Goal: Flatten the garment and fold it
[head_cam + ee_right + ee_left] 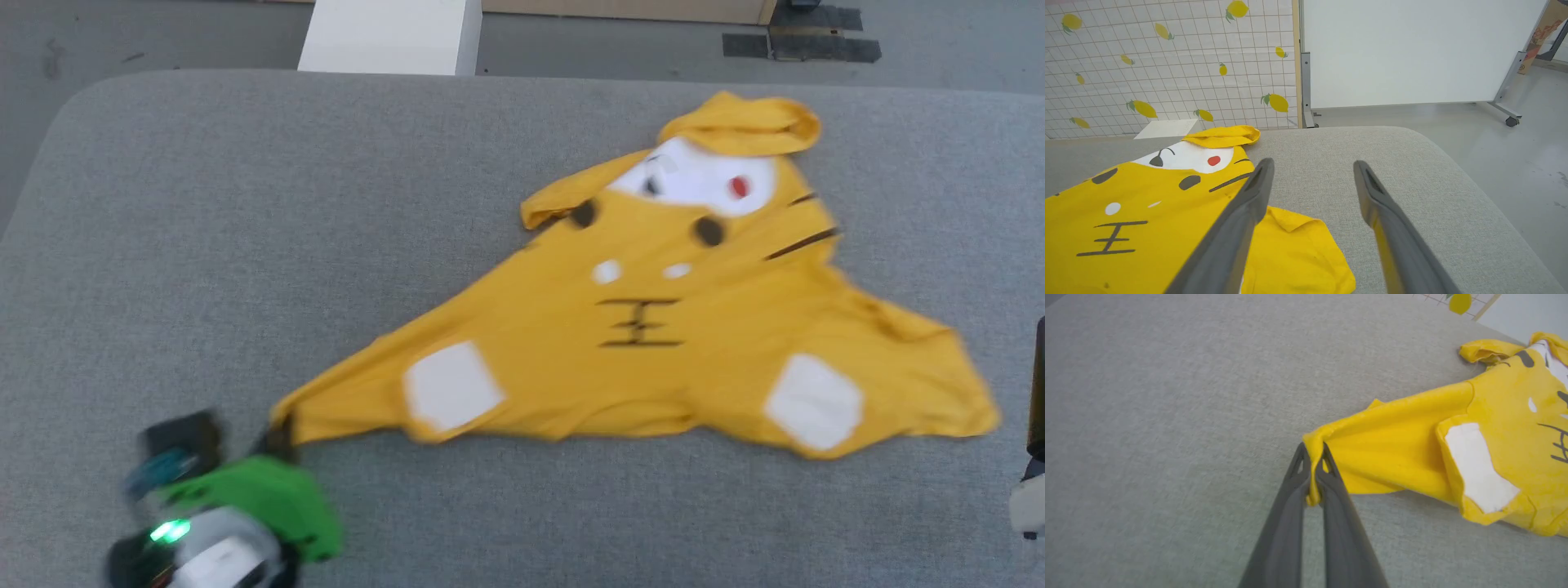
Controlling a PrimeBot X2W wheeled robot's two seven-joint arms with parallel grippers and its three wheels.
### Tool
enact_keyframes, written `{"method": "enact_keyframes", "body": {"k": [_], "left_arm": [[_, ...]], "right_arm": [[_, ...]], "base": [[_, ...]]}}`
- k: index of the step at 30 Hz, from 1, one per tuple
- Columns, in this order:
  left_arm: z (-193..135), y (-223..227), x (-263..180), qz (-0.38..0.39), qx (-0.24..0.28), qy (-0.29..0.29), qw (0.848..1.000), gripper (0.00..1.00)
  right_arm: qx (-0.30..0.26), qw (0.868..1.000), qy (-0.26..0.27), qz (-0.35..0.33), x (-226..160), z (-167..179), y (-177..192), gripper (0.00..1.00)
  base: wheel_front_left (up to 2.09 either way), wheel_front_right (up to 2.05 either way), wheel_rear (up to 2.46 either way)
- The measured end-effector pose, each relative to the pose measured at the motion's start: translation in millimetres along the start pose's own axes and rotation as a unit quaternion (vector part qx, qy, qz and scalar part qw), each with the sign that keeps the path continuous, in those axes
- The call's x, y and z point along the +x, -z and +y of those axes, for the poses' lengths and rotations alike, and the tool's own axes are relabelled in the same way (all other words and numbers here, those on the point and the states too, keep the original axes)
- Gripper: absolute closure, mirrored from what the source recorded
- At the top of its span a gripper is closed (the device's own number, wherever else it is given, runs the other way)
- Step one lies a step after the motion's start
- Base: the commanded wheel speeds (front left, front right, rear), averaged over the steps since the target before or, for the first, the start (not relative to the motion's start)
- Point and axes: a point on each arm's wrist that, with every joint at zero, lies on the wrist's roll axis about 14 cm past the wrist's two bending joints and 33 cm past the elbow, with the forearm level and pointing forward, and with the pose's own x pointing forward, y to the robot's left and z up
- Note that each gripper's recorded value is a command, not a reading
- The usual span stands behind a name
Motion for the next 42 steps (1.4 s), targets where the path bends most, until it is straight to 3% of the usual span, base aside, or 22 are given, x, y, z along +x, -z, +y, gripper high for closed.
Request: {"method": "enact_keyframes", "body": {"k": [5, 14, 23, 26, 29, 32, 33, 34, 35, 37, 42], "left_arm": [[66.7, 0.8, -34.5, -0.014, -0.008, -0.098, 0.995, 1.0], [52.2, 1.7, -45.3, -0.011, -0.013, -0.079, 0.997, 1.0], [29.9, -3.9, -28.5, -0.011, -0.003, -0.049, 0.999, 1.0], [28.2, -1.8, -26.6, -0.006, 0.0, -0.048, 0.999, 1.0], [28.6, 1.6, -27.4, 0.001, 0.001, -0.049, 0.999, 1.0], [30.4, 2.6, -28.0, 0.004, 0.0, -0.052, 0.999, 1.0], [30.5, 2.7, -28.1, 0.004, 0.0, -0.053, 0.999, 1.0], [30.6, 2.6, -28.0, 0.005, 0.0, -0.053, 0.999, 1.0], [30.5, 2.3, -27.9, 0.004, 0.0, -0.053, 0.999, 1.0], [29.4, 0.8, -27.8, 0.003, 0.0, -0.051, 0.999, 1.0], [19.4, -16.9, -25.2, -0.025, 0.001, -0.034, 0.999, 1.0]], "right_arm": [[0.0, 1.0, 0.006, 0.012, -3.5, -5.0, 5.5, 0.0], [-0.034, 0.991, -0.029, 0.123, -6.3, 18.3, 55.4, 0.0], [-0.105, 0.961, -0.087, 0.24, 6.8, 23.5, 106.9, 0.0], [-0.109, 0.951, -0.101, 0.271, 9.4, 27.8, 124.7, 0.0], [-0.1, 0.928, -0.133, 0.335, -4.3, 43.5, 155.9, 0.0], [-0.089, 0.916, -0.147, 0.362, -6.4, 48.5, 163.8, 0.0], [-0.089, 0.914, -0.15, 0.368, -6.3, 48.8, 164.5, 0.15], [-0.084, 0.913, -0.149, 0.37, -4.9, 47.8, 164.3, 0.75], [-0.082, 0.913, -0.148, 0.371, -3.8, 47.6, 164.4, 1.0], [-0.079, 0.915, -0.145, 0.368, -0.7, 47.0, 162.7, 1.0], [-0.05, 0.934, -0.134, 0.327, 8.5, 50.2, 147.8, 1.0]], "base": [[0.0, 0.0, 0.0], [0.0, 0.0, 0.0], [0.0, 0.0, 0.0], [0.0, 0.0, 0.0], [0.0, 0.0, 0.0], [0.0, 0.0, 0.0], [0.0, 0.0, 0.0], [0.0, 0.0, 0.0], [0.0, 0.0, 0.0], [0.0, 0.0, 0.0], [0.0, 0.0, 0.0]]}}
